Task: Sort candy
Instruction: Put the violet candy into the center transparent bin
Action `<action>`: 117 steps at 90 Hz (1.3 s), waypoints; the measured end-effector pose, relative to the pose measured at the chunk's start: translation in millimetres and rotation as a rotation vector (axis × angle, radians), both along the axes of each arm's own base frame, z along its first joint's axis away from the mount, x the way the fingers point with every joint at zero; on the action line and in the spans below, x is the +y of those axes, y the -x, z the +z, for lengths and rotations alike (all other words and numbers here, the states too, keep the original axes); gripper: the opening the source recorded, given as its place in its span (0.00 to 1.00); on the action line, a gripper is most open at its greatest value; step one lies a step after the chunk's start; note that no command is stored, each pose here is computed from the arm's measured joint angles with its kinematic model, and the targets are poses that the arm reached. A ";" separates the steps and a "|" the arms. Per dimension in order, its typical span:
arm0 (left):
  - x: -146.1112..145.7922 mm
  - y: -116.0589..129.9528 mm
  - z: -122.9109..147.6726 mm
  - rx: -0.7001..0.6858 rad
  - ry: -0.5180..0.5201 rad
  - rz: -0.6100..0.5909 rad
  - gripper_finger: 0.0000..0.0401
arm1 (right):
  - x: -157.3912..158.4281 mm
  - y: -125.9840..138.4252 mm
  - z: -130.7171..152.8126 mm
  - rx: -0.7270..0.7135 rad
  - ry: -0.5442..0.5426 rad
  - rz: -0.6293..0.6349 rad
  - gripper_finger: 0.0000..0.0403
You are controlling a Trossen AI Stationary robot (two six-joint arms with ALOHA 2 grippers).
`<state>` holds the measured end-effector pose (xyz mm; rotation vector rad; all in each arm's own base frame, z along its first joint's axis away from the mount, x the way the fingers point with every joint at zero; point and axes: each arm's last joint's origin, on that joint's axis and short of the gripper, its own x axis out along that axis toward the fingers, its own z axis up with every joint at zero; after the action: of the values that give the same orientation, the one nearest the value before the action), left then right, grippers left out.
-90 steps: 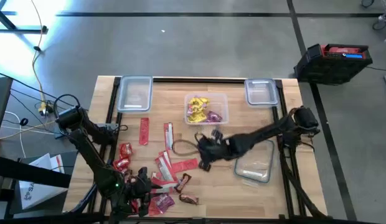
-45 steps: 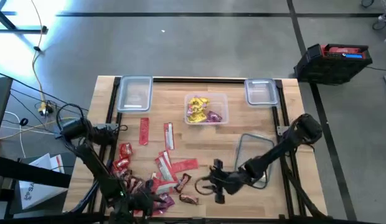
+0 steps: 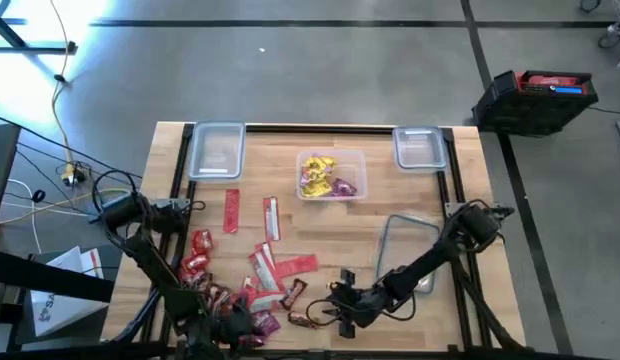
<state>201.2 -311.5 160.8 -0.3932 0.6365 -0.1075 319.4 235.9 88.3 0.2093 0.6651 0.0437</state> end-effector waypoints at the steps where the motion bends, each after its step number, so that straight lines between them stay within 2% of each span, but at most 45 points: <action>1: -0.5 0.1 0.1 -0.001 -0.003 0.001 0.24 | 0.2 -0.1 -0.4 -0.001 0.002 -0.002 0.29; 19: -1.2 -0.4 -0.7 0.021 -0.107 0.037 0.24 | 1.9 0.1 -2.8 0.000 -0.006 -0.011 0.29; 38: 9.4 3.8 -9.4 0.122 -0.176 0.073 0.27 | 1.7 0.3 -3.2 0.005 -0.004 -0.010 0.29; 63: 7.8 3.8 -9.2 0.131 -0.196 0.015 0.46 | 0.8 0.2 -3.7 0.001 0.021 -0.014 0.29; 79: 9.8 2.1 -9.5 0.116 -0.273 -0.025 0.55 | 0.5 0.2 -3.8 -0.003 0.028 -0.019 0.29; 117: 21.5 -1.7 -18.7 0.148 -0.333 -0.037 0.57 | -0.3 0.2 -4.2 -0.007 0.047 -0.027 0.29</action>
<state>203.0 -290.0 142.1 -0.0680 0.7931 -0.0066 319.1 235.6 84.1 0.1730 0.6560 0.0026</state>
